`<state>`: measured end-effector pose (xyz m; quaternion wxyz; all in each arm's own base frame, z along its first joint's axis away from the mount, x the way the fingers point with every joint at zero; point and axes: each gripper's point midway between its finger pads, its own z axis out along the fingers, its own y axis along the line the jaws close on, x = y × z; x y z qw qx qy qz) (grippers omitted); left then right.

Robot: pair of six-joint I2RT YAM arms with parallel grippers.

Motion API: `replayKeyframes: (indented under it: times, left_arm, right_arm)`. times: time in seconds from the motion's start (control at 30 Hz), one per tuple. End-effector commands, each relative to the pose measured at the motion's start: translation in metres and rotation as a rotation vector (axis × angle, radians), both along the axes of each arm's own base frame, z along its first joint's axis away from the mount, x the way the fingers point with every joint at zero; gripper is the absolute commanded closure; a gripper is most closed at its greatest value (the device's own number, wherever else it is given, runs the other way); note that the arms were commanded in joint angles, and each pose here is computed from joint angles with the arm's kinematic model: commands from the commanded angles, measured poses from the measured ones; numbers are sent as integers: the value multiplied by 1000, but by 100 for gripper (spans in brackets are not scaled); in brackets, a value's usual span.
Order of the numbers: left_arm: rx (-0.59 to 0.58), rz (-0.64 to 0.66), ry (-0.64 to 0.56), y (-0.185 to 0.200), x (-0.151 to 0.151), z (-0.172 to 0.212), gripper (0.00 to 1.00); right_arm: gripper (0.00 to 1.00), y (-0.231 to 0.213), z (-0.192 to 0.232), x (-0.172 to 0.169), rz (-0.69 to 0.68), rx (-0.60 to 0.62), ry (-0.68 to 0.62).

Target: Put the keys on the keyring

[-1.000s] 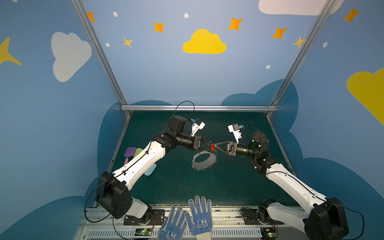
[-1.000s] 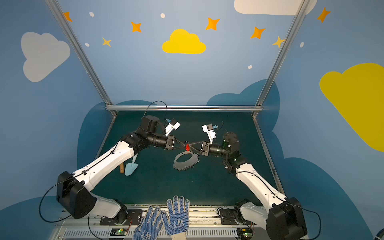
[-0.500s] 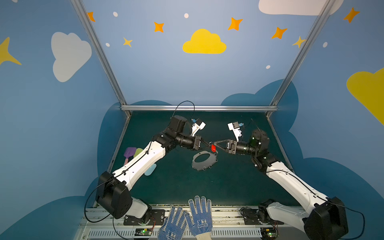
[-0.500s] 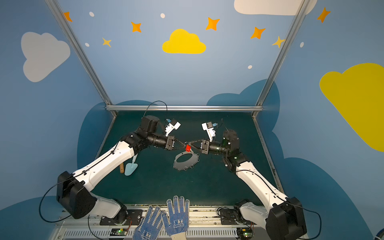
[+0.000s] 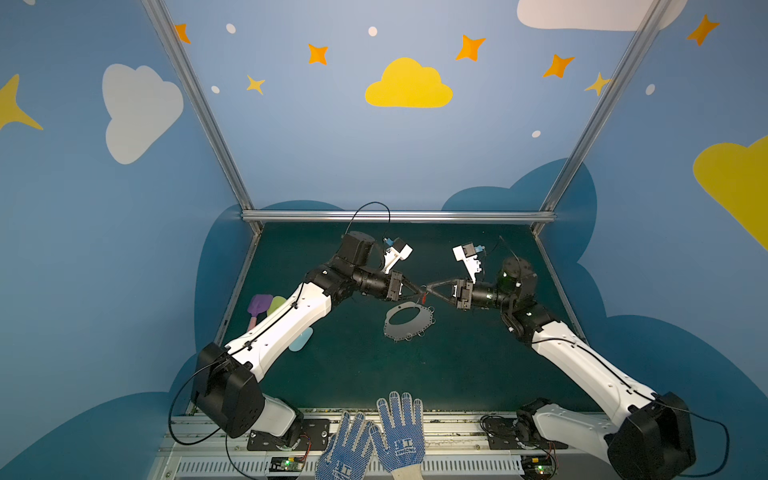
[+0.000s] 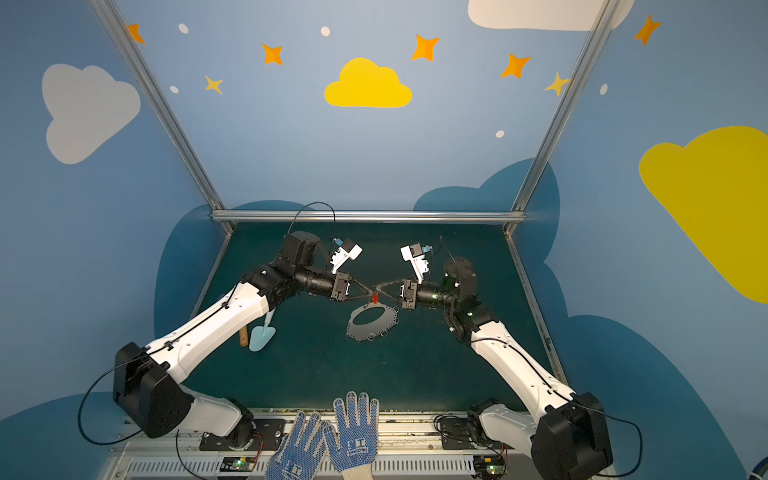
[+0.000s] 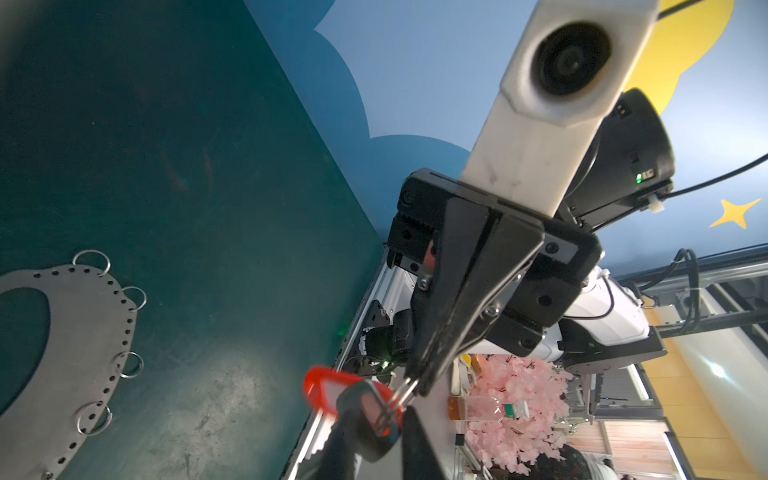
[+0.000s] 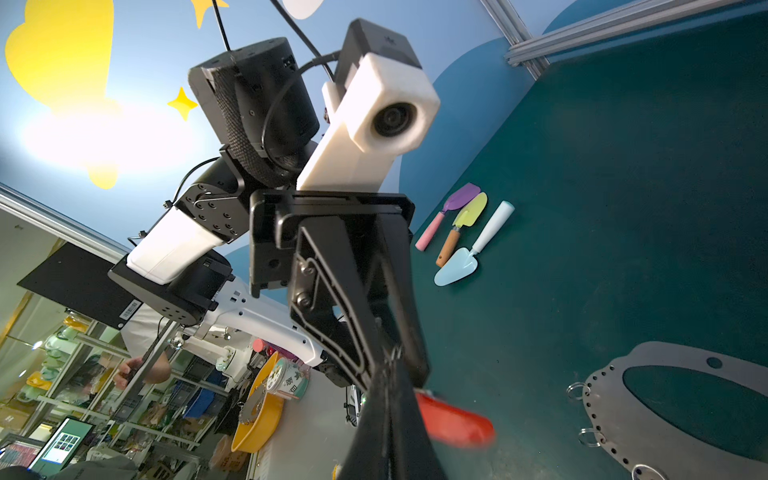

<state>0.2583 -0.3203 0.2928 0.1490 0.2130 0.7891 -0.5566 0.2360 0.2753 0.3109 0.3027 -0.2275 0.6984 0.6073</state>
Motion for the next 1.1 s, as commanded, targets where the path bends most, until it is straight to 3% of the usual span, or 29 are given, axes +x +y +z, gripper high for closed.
replayKeyframes:
  times: [0.0,0.17,0.4,1.07]
  left_arm:
    - [-6,51,-37,9,11,8,66]
    - [-101,136,-5,27,31,20,60]
    - [-216,50,-22,22,19,44,62]
    - [-238,-53,-46,6,-2,55,77]
  right_arm:
    - [100,-3,13,4,-14,5,-47]
    - [100,-4,16,5,6,29,-47]
    - [100,-4,20,6,27,70,-40]
    - [100,-1,28,7,56,109,-33]
